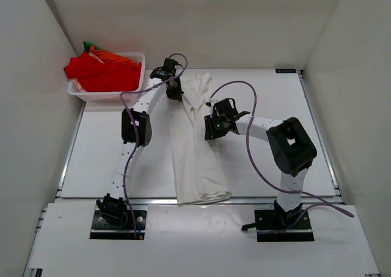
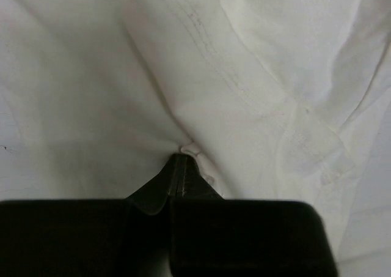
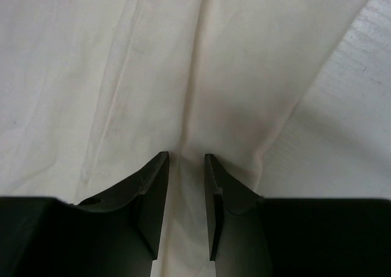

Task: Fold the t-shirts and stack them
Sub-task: Rotate the tshirt 90 degrees

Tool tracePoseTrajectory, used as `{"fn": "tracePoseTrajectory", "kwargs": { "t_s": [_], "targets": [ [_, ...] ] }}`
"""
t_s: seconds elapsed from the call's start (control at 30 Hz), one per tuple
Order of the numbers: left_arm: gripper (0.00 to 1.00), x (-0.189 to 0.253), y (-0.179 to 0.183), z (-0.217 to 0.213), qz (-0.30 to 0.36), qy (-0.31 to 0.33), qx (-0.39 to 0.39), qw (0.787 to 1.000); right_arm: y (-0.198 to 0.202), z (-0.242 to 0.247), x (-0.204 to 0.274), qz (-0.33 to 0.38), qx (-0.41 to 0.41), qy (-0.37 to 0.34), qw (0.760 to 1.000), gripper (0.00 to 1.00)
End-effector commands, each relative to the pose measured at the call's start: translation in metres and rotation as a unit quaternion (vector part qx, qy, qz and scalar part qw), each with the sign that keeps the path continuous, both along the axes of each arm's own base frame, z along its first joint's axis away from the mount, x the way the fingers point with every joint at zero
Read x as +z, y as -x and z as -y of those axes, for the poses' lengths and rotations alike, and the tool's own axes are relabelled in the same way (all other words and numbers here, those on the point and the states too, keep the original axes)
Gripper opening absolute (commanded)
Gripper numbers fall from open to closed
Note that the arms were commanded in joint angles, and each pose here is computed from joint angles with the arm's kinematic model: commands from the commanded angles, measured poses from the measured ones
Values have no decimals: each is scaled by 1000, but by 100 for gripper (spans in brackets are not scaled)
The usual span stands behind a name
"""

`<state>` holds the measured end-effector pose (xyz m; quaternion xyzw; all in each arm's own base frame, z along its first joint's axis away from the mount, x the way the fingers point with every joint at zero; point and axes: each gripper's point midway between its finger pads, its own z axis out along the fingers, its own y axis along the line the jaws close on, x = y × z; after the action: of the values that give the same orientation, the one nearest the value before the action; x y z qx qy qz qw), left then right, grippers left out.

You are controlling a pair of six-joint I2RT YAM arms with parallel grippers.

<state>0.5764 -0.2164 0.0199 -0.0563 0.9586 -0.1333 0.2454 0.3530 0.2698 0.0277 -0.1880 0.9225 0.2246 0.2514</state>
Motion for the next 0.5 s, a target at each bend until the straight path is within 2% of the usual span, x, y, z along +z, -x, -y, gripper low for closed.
{"fn": "tracePoseTrajectory", "kwargs": {
  "t_s": [0.0,0.07,0.13,0.17,0.2,0.27,0.3,0.33,0.37,0.47],
  "targets": [
    [0,-18,15,-22,-57,21,26,998,10,-1,-7,-23,3,-1,1000,27],
    [0,-23,18,-28,-60,33,36,997,10,-4,-3,-30,4,-8,1000,28],
    [0,-7,4,-16,-30,64,20,997,0,-9,9,-8,3,-20,1000,32],
    [0,12,-8,-3,3,79,0,997,-4,-8,14,4,2,-22,1000,37],
    [0,16,-11,7,10,103,-19,994,-6,-9,18,18,3,-29,999,42],
    [3,61,-35,30,81,165,-50,982,-10,-6,32,43,4,-41,998,50],
    [6,73,-37,40,94,188,-64,976,-13,-6,37,52,2,-46,998,52],
    [15,96,-47,42,125,213,-61,967,-15,-4,42,57,2,-46,997,53],
    [16,118,-54,40,149,233,-58,959,-21,-2,54,70,-8,-48,996,55],
    [20,184,-55,30,208,237,-59,947,-17,7,76,83,-28,-34,996,57]
  ]
}}
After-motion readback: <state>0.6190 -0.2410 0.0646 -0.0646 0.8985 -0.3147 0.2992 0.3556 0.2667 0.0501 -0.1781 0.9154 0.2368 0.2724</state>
